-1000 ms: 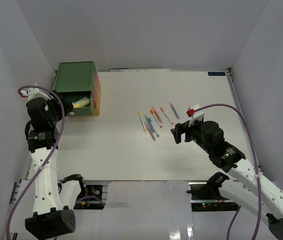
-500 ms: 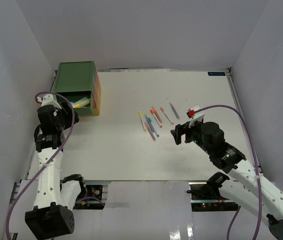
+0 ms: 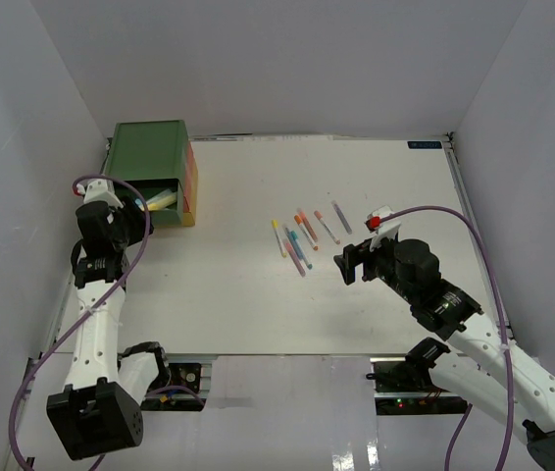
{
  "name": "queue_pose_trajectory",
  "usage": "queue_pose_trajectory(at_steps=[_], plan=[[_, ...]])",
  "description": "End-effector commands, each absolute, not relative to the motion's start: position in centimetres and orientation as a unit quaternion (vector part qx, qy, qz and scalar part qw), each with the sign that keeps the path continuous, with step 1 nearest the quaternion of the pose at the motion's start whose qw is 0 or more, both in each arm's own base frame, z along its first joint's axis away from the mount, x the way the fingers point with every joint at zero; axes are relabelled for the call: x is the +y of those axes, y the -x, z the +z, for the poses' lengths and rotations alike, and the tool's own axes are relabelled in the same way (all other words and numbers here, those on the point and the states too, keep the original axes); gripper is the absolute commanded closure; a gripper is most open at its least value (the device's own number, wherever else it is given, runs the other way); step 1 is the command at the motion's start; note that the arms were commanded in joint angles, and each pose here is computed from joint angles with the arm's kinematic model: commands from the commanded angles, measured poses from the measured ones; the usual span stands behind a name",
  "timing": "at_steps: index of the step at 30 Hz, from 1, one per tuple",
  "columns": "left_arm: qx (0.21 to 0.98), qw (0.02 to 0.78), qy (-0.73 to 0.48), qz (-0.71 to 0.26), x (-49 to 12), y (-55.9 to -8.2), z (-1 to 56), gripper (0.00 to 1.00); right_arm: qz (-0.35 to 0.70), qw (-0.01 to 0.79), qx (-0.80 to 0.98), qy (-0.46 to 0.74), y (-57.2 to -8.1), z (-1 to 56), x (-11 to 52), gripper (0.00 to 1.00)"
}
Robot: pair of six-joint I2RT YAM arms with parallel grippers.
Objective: Sort the stationery into containers
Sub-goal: Close the drawer in the storage box.
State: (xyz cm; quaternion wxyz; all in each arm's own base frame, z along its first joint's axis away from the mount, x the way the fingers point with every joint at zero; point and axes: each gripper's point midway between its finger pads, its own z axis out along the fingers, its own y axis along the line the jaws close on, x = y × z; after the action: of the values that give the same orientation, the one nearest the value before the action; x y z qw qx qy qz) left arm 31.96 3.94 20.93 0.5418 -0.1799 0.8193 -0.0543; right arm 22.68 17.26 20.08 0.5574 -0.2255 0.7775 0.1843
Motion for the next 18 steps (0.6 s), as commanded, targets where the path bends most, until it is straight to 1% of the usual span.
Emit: queue_pose_trajectory(at_steps=[1,10,18], plan=[[0.811,0.559,0.163,-0.065,3.5,-32.6,21.6,0.40,0.183,0.566,0.770,0.231,-23.0,20.5,17.4,0.10],[0.815,0.552,0.163,-0.070,3.3,-32.9,20.1,0.43,0.182,0.562,0.773,0.233,-23.0,20.2,17.5,0.10],[0.801,0.571,0.159,-0.083,3.2,-34.4,21.7,0.46,0.180,0.561,0.774,0.234,-23.1,20.1,17.5,0.10]])
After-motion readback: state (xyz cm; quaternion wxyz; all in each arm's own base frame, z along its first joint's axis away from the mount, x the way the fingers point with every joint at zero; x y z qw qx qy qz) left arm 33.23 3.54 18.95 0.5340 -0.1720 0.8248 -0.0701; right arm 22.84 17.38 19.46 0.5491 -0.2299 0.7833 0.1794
